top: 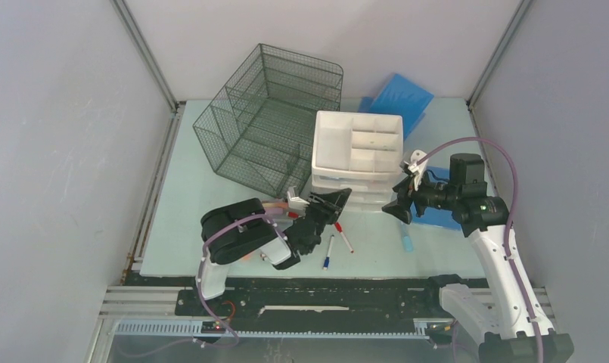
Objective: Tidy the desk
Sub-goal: Move the storage box to the center of the board, then open the drawer in the storage box.
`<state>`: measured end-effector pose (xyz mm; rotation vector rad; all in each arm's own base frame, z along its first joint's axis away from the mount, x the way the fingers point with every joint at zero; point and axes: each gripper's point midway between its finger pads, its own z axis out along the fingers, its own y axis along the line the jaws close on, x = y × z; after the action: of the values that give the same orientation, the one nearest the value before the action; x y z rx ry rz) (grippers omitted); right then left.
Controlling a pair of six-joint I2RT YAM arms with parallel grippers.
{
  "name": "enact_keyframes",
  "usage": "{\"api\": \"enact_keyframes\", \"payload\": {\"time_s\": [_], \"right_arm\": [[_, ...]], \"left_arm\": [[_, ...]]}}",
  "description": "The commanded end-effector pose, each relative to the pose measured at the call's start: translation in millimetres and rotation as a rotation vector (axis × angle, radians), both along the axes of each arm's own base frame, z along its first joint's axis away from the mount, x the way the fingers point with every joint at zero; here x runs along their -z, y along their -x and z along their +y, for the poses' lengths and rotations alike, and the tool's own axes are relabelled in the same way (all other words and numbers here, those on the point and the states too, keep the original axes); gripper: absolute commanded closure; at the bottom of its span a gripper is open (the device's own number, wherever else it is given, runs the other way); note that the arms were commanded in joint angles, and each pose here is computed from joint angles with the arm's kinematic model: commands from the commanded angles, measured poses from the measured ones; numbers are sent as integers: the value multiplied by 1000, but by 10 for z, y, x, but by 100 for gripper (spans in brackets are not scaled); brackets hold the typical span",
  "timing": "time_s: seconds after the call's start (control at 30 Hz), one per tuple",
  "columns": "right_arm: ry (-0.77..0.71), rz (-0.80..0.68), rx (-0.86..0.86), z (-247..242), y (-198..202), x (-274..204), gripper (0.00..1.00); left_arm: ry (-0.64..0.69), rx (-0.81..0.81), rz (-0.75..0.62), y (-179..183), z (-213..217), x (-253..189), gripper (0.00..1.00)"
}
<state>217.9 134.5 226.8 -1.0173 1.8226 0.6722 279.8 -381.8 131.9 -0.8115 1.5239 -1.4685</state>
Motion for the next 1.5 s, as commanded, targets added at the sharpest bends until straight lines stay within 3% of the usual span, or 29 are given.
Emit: {"api": "enact_keyframes", "payload": {"time_s": [0.0,0.63,0.9,1.1,1.23,1.37,1.47], "right_arm": [[-28,-72,-86,82,100,-198,27],[-10,-74,-171,170,180,-125,26],[-20,-59,-181,180,197,-114,26],[7,-57,-220,271,175,-73,26],[158,-213,-247,305,150,-364,17],[267,-341,-315,449,57,-694,6],[384,-303,-355,555,-112,-640,6]], "left_arm": [[119,46,-41,130,-5,-375,46],[87,126,28,545,157,-158,48],[45,133,22,678,266,-116,44],[-160,132,-196,750,417,-383,41],[-313,158,-365,845,499,-516,32],[-374,187,-446,876,622,-545,26],[-391,162,-490,859,786,-633,16]]}}
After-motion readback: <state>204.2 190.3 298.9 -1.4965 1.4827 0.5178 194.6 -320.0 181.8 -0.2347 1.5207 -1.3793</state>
